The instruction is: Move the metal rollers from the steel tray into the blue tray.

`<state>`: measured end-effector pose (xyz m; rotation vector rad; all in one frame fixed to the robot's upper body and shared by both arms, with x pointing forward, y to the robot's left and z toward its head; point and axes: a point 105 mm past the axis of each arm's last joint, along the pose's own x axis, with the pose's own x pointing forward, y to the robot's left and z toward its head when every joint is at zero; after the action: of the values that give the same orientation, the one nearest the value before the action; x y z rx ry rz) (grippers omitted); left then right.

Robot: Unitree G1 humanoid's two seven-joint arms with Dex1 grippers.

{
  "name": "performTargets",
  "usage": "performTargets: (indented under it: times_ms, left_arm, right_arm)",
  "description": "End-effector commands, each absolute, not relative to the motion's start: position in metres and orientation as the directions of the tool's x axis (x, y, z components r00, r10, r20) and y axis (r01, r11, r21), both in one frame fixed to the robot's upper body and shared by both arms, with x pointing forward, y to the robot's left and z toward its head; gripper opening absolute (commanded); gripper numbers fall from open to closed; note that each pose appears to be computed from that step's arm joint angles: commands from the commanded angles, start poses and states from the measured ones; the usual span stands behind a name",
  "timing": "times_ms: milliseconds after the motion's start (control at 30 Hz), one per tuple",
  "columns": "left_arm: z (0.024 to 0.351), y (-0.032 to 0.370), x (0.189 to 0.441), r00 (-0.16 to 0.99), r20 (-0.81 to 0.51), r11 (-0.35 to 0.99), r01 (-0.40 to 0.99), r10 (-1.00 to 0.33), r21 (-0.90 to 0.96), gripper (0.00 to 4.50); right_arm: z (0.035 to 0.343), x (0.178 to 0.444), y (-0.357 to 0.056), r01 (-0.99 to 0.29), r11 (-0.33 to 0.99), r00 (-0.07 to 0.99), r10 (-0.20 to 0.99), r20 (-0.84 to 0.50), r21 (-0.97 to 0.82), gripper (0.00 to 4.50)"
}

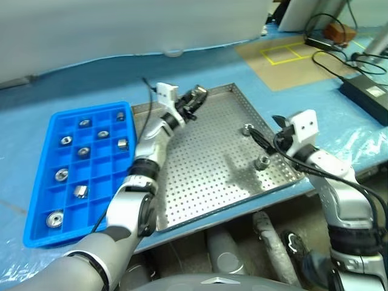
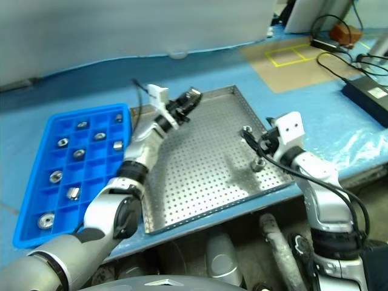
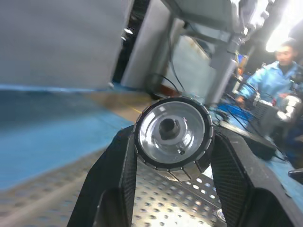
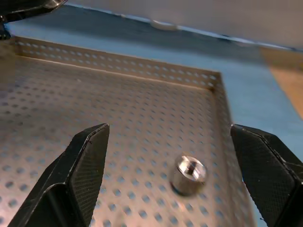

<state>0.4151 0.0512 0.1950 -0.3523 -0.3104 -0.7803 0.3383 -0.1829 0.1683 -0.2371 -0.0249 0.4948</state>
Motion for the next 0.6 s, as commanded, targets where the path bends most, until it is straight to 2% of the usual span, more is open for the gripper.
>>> performTargets:
  times_ms: [33,233,467,600]
  left_arm:
    - [0.228,0.063,0.390,0.618,0.480,0.643,0.753,-0.623,-0.135,1.86]
    - [0.215,0.103,0.360,0.707,0.385,0.750,0.660,-0.593,-0.055,1.86]
    - [0.186,0.136,0.346,0.806,0.231,0.832,0.554,-0.544,0.025,1.86]
    - [0.170,0.136,0.345,0.801,0.147,0.814,0.577,-0.580,0.067,1.86]
  right_arm:
    - [0.183,0.344,-0.154,-0.600,0.767,0.784,0.620,0.026,-0.226,4.30]
    - [0.175,0.346,-0.114,-0.799,0.574,0.588,0.808,-0.035,-0.179,4.30]
    - [0.174,0.360,-0.091,-0.856,0.479,0.495,0.868,-0.043,-0.193,4.30]
    - [0.175,0.365,-0.083,-0.859,0.468,0.484,0.874,-0.034,-0.207,4.30]
